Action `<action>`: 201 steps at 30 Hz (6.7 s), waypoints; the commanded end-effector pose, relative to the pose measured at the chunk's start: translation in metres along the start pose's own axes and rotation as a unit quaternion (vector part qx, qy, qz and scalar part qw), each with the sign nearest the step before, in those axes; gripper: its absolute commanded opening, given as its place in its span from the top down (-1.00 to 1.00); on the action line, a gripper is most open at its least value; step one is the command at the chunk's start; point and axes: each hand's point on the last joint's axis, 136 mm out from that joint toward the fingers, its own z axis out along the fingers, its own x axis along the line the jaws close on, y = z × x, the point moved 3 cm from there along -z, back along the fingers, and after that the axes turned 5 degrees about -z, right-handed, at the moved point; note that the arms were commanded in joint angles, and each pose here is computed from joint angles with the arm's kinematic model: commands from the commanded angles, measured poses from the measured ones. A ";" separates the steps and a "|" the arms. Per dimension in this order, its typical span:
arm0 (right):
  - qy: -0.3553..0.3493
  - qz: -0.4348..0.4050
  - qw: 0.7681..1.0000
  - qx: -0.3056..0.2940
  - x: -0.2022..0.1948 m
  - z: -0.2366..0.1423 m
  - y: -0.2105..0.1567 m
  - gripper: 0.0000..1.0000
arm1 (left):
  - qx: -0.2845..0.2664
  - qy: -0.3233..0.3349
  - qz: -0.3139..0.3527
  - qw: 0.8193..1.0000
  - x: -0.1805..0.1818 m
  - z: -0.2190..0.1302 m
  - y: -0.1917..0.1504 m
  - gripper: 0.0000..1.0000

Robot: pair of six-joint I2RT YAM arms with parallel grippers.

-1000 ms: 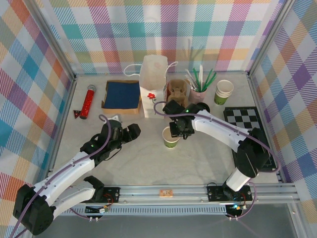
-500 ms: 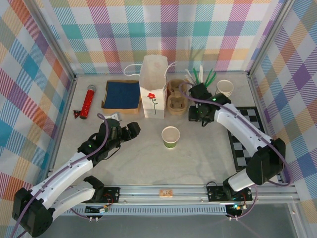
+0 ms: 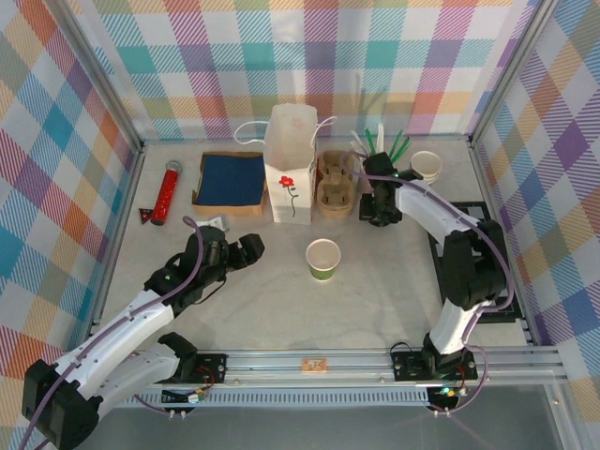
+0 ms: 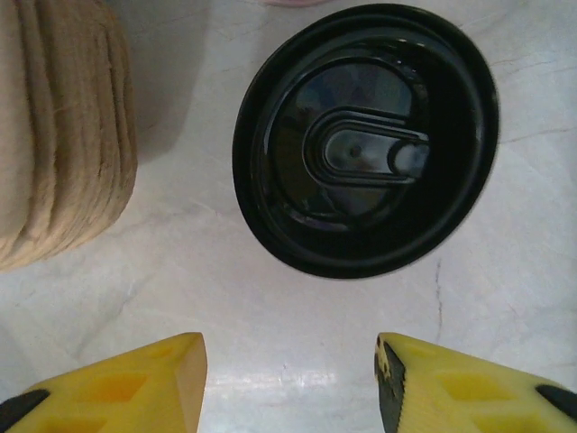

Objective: Pack the takeout coffee

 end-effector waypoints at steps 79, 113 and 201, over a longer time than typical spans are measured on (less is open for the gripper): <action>0.198 -0.067 0.971 -0.120 0.046 -0.135 0.006 0.78 | -0.017 -0.047 0.024 0.998 -0.024 -0.027 0.014 -0.58; 0.753 -0.154 0.548 -0.331 0.098 -0.465 -0.019 0.79 | -0.070 -0.547 -0.088 0.830 -0.230 -0.139 0.107 -0.39; 0.796 -0.100 0.518 -0.296 0.135 -0.399 -0.008 0.82 | -0.024 -0.642 -0.180 0.745 -0.264 -0.128 0.098 0.53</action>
